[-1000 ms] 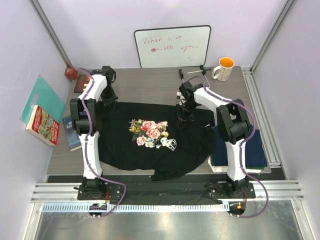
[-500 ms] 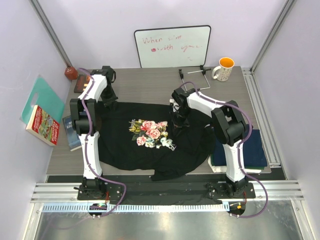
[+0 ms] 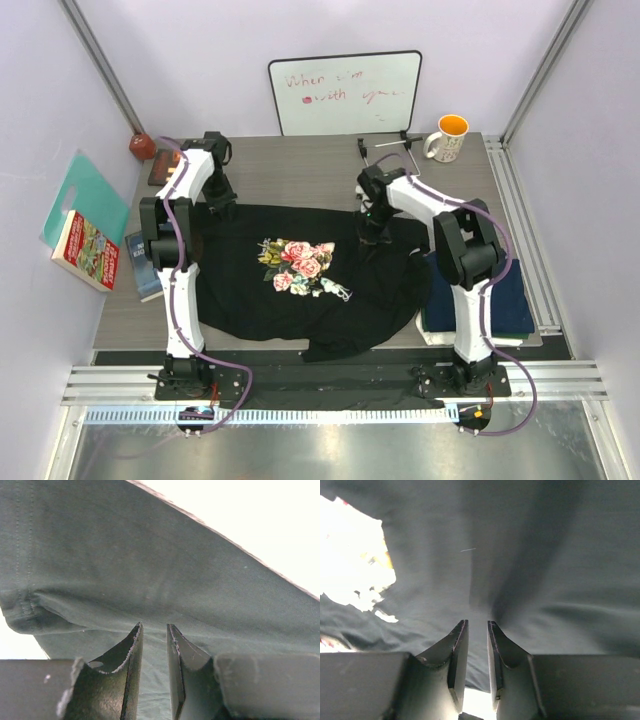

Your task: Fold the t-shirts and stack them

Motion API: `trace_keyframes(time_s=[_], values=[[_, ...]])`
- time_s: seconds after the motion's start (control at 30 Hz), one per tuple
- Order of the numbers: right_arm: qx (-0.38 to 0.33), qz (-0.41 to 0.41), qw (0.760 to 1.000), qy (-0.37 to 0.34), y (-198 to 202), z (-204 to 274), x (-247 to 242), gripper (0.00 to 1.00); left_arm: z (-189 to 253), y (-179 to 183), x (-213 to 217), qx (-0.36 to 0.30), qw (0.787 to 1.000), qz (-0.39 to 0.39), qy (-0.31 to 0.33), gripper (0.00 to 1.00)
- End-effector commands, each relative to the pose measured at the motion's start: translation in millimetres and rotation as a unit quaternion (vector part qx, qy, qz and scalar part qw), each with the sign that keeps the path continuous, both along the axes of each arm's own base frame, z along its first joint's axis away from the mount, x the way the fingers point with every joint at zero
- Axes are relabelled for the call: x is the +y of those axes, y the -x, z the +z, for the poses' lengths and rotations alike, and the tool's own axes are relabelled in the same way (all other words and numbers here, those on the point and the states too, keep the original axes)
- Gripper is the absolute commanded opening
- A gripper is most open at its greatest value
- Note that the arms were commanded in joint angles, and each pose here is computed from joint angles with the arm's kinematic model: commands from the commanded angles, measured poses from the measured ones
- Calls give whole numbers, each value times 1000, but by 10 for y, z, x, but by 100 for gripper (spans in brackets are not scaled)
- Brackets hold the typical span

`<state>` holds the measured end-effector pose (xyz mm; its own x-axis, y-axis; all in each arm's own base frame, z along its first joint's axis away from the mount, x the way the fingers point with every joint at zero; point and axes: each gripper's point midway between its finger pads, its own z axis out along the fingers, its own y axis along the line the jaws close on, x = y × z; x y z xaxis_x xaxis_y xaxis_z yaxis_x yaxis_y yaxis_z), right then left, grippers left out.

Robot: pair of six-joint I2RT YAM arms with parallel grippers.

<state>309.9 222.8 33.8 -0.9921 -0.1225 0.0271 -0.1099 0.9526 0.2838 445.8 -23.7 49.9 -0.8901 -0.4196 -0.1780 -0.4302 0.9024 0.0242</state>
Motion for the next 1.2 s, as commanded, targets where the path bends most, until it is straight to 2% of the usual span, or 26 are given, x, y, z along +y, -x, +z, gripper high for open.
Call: trace_keyframes(time_s=[0.0, 0.13, 0.3, 0.33, 0.43, 0.47, 0.63, 0.97, 1.17], values=[[-57, -52, 997, 23, -338, 269, -331, 28, 95, -33, -77, -16, 999, -22, 18, 26], [-53, -71, 994, 59, -400, 101, -594, 27, 68, 8, -63, -10, 999, -28, 16, 26], [-54, -92, 992, 68, -449, -61, -653, 25, 9, 69, -54, -2, 999, -35, 15, 25], [-42, -91, 993, 68, -440, -128, -639, 20, -6, 71, -56, -1, 999, -36, 16, 16], [-31, -90, 993, 69, -494, -220, -613, 3, -85, 95, -64, 10, 999, -38, 18, 10], [-27, -89, 993, 73, -498, -251, -614, 1, -99, 83, -70, 10, 999, -38, 20, 9], [-24, -87, 991, 96, -585, -327, -687, 1, -243, 121, -45, 34, 999, -32, 12, 0], [-33, -140, 981, 132, -876, -297, -1105, 1, -305, -130, -140, 39, 999, -9, 35, 0], [-45, -148, 980, 128, -1120, -303, -1155, 1, -381, -182, -167, 35, 999, 13, 40, 0]])
